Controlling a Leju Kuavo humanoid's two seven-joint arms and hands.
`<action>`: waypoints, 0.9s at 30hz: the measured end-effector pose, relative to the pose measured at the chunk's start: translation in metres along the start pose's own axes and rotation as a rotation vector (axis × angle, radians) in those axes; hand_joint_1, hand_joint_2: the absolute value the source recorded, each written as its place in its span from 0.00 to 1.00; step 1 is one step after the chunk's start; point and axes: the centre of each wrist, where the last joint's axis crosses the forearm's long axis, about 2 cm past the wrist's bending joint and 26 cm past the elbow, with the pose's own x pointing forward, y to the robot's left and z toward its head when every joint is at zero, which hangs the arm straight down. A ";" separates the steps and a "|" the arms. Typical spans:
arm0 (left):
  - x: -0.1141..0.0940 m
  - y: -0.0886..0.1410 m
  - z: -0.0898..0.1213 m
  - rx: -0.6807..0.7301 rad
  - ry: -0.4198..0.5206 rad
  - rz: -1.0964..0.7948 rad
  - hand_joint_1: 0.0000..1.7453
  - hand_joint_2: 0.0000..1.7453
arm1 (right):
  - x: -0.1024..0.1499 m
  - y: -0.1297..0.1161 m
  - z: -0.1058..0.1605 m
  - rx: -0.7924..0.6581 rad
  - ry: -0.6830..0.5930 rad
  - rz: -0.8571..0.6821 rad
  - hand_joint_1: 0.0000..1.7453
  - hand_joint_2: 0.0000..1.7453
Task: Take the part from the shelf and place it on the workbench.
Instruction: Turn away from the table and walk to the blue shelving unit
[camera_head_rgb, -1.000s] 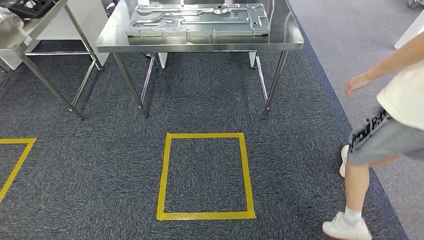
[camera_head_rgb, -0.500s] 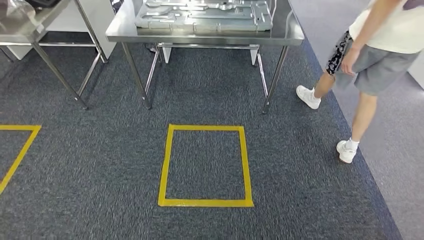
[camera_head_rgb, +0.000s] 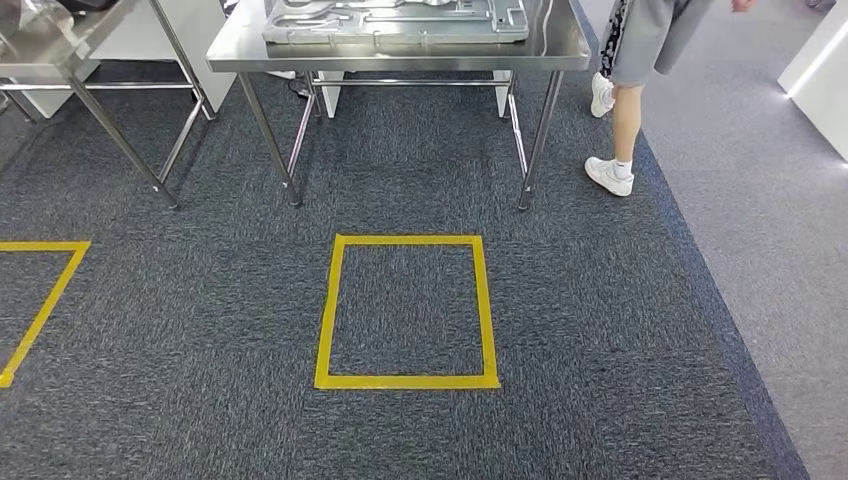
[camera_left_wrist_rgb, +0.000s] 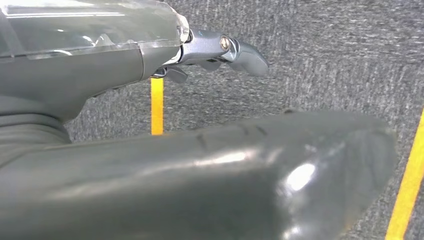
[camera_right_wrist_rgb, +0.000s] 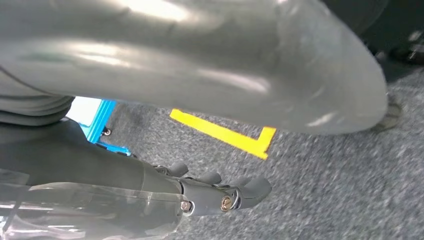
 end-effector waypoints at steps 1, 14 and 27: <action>0.000 0.001 0.000 0.001 0.001 -0.001 0.00 0.00 | 0.000 0.000 0.000 0.001 -0.001 -0.005 0.00 0.00; 0.001 0.006 -0.001 0.012 0.004 -0.018 0.00 0.00 | 0.002 0.007 0.000 0.011 0.005 -0.008 0.00 0.00; 0.002 0.006 -0.001 0.013 -0.008 -0.033 0.00 0.00 | 0.000 0.008 0.000 0.005 0.013 0.065 0.00 0.00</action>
